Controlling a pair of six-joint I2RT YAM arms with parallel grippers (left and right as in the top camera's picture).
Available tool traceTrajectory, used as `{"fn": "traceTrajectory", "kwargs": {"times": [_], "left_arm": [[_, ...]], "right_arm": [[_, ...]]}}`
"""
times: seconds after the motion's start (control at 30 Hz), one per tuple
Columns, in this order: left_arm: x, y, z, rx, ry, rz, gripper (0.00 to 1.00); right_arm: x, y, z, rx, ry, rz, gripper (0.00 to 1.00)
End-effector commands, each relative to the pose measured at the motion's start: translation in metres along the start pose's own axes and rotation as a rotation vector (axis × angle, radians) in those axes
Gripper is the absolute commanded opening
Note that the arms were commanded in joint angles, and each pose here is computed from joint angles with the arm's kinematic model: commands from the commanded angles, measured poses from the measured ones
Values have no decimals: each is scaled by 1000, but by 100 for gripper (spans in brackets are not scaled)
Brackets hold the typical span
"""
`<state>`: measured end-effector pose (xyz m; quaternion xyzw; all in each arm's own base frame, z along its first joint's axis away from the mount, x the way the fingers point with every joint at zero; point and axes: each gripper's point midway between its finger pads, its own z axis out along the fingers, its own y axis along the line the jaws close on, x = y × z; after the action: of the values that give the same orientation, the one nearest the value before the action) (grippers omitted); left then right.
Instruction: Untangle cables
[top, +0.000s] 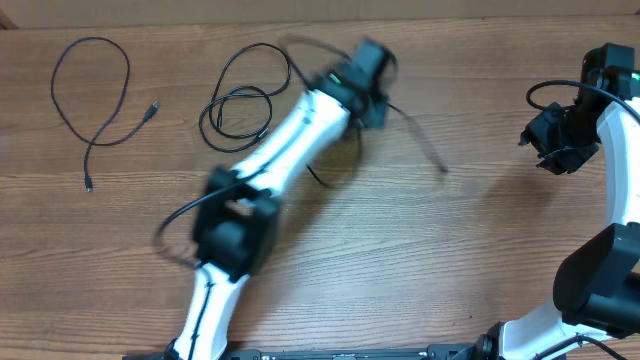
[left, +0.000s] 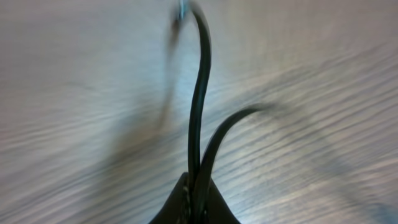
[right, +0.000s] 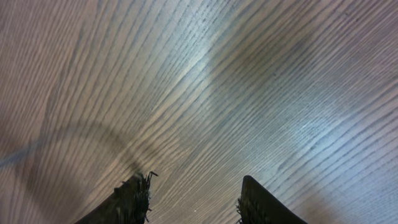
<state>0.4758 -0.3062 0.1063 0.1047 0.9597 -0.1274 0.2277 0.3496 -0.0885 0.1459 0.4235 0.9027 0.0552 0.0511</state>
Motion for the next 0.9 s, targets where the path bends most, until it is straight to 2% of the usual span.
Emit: {"fn": "traceTrajectory", "kwargs": {"times": [0.0, 0.13, 0.2, 0.33, 0.4, 0.5, 0.67, 0.8, 0.87], "left_arm": [[-88, 52, -183, -63, -327, -21, 4], [-87, 128, -271, -167, -420, -159, 4], [-87, 179, -303, -234, -483, -296, 4], [-81, 239, -315, -292, -511, -480, 4], [-76, 264, -304, -282, -483, -547, 4], [-74, 272, -280, -238, -425, -547, 4], [-76, 311, -227, -356, -371, -563, 4], [-93, 349, -178, -448, -415, -570, 4], [-98, 360, -148, -448, -419, -570, 4]], "right_arm": [[1, 3, -1, -10, -3, -3, 46], [1, 3, -1, -10, -3, -3, 46], [0, 4, -1, -11, -4, -4, 46], [0, 4, -1, -12, -6, -4, 46], [-1, 5, -1, -15, -11, -4, 47], [-3, 6, -1, -21, -19, -5, 52], [-3, 6, -1, -20, -19, -6, 55], [-3, 6, -1, -20, -19, -5, 57], [-3, 6, -1, -21, -19, -5, 57]]}}
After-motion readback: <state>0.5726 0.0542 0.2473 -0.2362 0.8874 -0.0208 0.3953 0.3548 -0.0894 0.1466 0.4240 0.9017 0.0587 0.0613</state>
